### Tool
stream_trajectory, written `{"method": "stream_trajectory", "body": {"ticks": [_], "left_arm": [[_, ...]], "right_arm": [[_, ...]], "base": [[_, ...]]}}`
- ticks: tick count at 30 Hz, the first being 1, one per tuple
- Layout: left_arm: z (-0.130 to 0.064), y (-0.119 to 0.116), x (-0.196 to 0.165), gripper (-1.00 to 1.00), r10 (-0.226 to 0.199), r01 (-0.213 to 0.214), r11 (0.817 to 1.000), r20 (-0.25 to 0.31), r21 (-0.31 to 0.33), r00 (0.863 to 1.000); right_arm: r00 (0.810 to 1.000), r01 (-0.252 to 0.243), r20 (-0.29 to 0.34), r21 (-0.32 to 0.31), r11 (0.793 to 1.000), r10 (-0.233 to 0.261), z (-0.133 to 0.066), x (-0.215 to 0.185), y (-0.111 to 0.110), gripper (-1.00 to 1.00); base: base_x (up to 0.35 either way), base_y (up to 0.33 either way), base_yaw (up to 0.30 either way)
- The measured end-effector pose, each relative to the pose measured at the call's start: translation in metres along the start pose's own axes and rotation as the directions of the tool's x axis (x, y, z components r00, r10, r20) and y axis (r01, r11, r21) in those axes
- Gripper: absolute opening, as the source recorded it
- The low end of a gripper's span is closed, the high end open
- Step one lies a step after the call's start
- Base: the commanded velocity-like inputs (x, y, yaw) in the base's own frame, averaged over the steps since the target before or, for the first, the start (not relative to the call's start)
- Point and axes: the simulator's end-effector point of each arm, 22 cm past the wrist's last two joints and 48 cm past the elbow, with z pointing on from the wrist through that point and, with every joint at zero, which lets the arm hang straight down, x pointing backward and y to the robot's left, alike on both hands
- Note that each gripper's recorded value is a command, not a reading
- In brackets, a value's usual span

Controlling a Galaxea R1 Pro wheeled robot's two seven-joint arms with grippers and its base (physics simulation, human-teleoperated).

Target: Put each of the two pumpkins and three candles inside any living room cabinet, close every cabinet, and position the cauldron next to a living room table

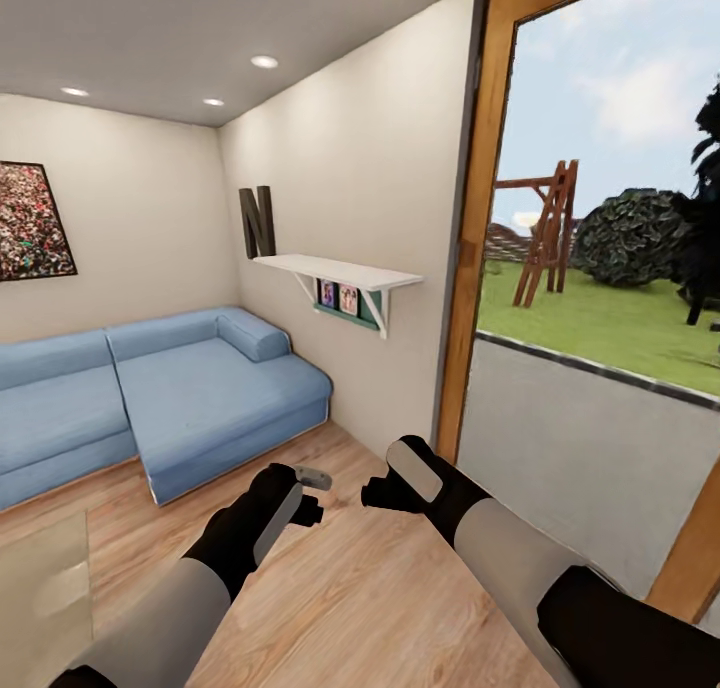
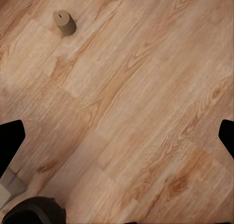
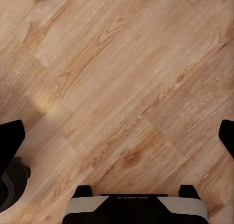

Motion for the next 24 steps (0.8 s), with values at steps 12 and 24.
{"method": "stream_trajectory", "body": {"ticks": [12,24], "left_arm": [[0.0,0.0001,0.0,1.0,0.0,0.0,1.0,0.0,0.0,1.0],[0.0001,0.0001,0.0,1.0,0.0,0.0,1.0,0.0,0.0,1.0]], "right_arm": [[1.0,0.001,0.0,0.0,1.0,-0.001,0.0001,0.0001,0.0,1.0],[1.0,0.003,0.0,0.003,1.0,-0.003,0.0002,0.0002,-0.0003,1.0]], "base": [[0.266,-0.206,0.276],[0.244,-0.167,0.289]]}}
